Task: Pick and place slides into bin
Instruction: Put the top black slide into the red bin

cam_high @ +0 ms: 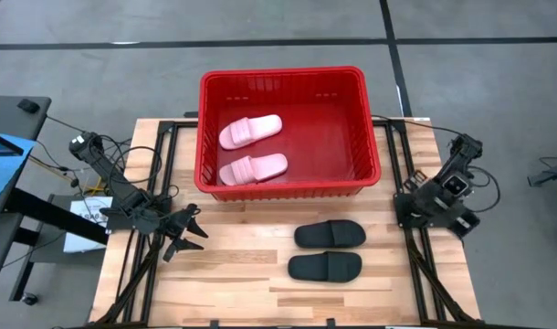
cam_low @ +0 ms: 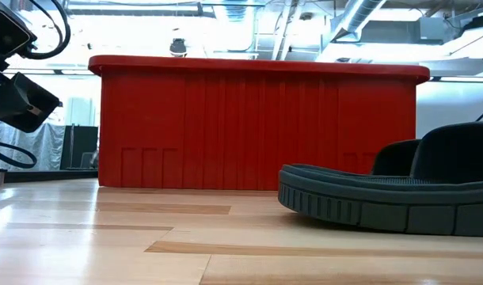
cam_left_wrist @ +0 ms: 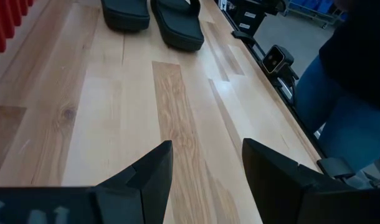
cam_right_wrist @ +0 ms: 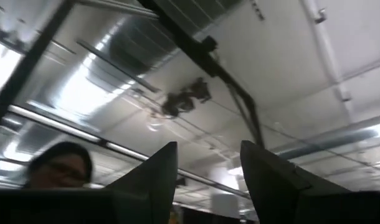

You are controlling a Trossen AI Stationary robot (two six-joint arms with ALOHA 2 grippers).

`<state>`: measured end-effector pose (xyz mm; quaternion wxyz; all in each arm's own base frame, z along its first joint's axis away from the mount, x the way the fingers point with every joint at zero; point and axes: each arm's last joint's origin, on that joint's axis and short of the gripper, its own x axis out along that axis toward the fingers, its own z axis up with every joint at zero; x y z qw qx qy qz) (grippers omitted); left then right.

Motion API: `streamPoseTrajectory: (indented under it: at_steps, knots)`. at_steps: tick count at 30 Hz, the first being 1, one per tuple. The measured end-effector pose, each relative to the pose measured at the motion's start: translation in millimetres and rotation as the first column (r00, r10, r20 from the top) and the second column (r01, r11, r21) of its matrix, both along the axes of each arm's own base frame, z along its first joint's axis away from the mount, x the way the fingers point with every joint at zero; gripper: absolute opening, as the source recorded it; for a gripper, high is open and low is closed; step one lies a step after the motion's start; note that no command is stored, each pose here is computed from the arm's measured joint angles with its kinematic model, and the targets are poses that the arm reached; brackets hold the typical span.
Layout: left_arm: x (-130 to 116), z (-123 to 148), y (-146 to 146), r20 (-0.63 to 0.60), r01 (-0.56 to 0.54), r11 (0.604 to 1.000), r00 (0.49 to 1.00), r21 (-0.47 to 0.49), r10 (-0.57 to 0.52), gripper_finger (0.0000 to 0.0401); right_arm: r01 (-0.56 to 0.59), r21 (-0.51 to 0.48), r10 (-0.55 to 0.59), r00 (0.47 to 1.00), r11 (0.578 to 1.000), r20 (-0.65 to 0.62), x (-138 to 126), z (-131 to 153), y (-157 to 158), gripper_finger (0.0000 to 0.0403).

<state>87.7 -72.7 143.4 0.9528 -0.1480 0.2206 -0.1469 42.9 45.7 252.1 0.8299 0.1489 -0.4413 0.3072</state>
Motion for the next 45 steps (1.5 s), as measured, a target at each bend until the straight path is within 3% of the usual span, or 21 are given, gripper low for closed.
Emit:
streamPoseTrajectory:
  at_steps: [3,6,9,12,15,22,28,30,39,45]
  knots:
    - [0.0,0.0,0.0,0.0,0.0,1.0,1.0,0.0,0.0,0.0183,0.148,-0.053,-0.15,0.988,0.988,-0.047,4.4,0.9,1.0,0.0163]
    - [0.0,0.0,0.0,0.0,0.0,1.0,1.0,0.0,0.0,0.0183,0.266,-0.141,-0.294,0.925,0.954,-0.243,13.0,11.0,2.6,0.0161]
    - [0.0,0.0,0.0,0.0,0.0,1.0,1.0,0.0,0.0,0.0183,0.331,-0.272,-0.427,0.75,0.904,-0.505,18.9,22.2,0.0,0.016]
    - [0.0,0.0,0.0,0.0,0.0,1.0,1.0,0.0,0.0,0.0183,0.36,-0.327,-0.483,0.558,0.873,-0.674,18.0,33.4,-6.8,0.016]
    - [0.0,-0.1,0.0,0.0,0.0,1.0,1.0,0.0,0.0,0.0183,0.323,-0.333,-0.453,0.449,0.886,-0.77,15.7,40.8,-10.2,0.016]
    - [0.0,-0.2,0.1,-0.001,-0.001,1.0,1.0,0.001,0.001,0.0183,0.187,-0.367,-0.402,0.21,0.911,-0.891,19.1,31.2,-3.6,0.0157]
    - [0.0,-0.3,0.1,-0.001,-0.001,1.0,1.0,0.001,0.001,0.0183,0.068,-0.417,-0.408,-0.119,0.906,-0.905,22.0,1.8,4.2,0.0152]
    - [0.0,-0.3,0.1,-0.001,-0.001,1.0,1.0,0.001,0.001,0.0183,0.051,-0.423,-0.406,-0.202,0.904,-0.891,23.4,-4.1,6.9,0.0153]
    - [0.0,-0.3,0.1,-0.001,-0.001,1.0,1.0,0.001,0.001,0.0183,0.092,-0.393,-0.339,-0.351,0.915,-0.873,36.6,-15.0,23.7,0.0155]
    - [0.0,-0.3,0.1,-0.001,-0.001,1.0,1.0,0.001,0.001,0.0183,0.158,-0.355,-0.285,-0.346,0.921,-0.894,54.7,-19.9,42.9,0.0158]
